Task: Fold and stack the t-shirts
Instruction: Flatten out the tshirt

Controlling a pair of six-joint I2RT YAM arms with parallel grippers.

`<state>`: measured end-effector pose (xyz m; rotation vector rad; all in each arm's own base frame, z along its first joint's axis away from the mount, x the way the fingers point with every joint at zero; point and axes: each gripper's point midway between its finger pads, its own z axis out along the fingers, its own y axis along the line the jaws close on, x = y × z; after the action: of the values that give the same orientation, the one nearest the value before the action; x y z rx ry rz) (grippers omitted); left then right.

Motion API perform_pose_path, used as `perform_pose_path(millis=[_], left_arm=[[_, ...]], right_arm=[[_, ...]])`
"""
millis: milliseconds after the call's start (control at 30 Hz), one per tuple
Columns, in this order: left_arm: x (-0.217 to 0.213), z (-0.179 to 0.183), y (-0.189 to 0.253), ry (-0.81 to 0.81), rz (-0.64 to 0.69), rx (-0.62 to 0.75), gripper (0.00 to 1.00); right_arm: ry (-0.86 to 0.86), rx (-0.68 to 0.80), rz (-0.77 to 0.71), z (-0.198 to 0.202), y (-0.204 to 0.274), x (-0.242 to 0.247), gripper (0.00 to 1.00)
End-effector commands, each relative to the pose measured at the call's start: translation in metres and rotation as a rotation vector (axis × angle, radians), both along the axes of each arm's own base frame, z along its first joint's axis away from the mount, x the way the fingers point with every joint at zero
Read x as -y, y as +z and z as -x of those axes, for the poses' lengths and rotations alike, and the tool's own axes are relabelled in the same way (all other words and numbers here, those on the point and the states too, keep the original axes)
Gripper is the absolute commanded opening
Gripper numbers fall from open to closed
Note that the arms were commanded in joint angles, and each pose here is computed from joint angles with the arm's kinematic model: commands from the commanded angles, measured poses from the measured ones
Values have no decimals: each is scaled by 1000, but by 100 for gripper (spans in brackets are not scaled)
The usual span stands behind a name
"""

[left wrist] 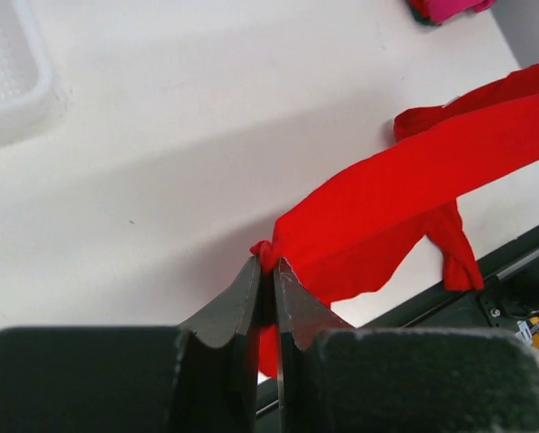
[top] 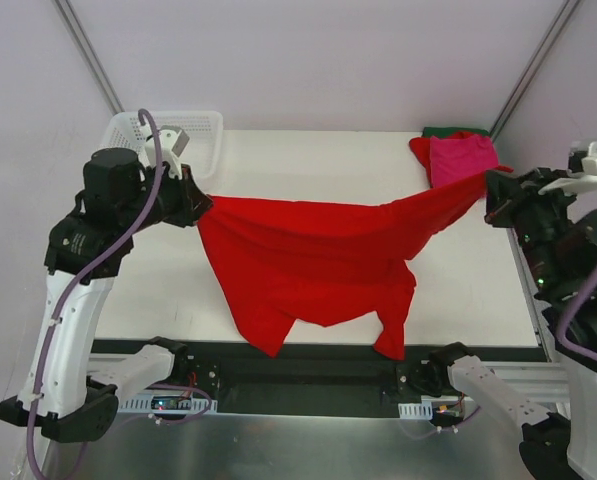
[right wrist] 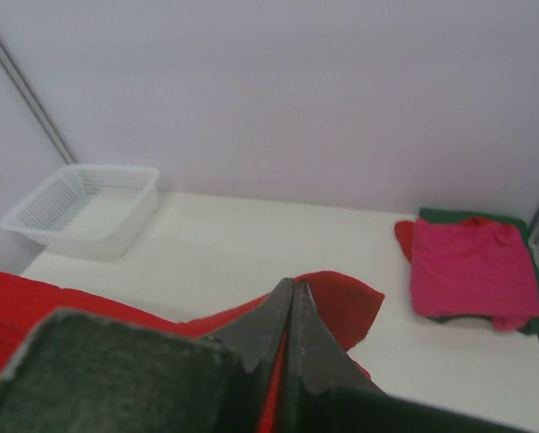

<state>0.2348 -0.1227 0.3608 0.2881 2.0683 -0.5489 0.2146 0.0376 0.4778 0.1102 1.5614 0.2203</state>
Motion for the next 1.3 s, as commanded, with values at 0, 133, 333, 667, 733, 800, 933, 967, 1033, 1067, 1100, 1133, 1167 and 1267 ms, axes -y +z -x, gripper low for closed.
perform_pose_path(millis=[0,133,333,667,733,800,933,967,1033,1067,1100,1133,1167,1267], left_arm=[[0,32,44,-68,35,106,2],[-1,53,71,-93,55,154,2],[-11,85,97,-79,93,282,2],[-27,151,158,-115,159,578,2],[-30,164,173,-121,166,635,2],[-31,170,181,-128,168,664,2],[-32,173,192,-136,159,706,2],[-34,169,193,-120,151,710,2],[-34,164,197,-116,141,732,2],[-34,164,199,-114,141,741,2],[-34,164,203,-114,142,753,2],[-33,162,206,-116,141,758,2],[-33,162,208,-119,142,763,2],[-29,172,219,-156,162,795,2]], right_arm=[[206,154,53,36,49,-21,1],[281,234,58,67,78,-23,1],[292,324,67,102,103,-11,1],[382,470,71,159,136,-7,1],[379,501,67,168,143,-3,1],[378,518,70,170,146,-2,1],[357,515,82,159,147,-3,1],[338,510,83,155,147,-1,1],[321,517,97,150,150,0,1],[318,520,98,149,151,0,1],[311,530,101,149,154,2,1],[312,538,101,149,156,1,1],[315,548,101,151,159,1,1],[341,589,91,163,167,1,1]])
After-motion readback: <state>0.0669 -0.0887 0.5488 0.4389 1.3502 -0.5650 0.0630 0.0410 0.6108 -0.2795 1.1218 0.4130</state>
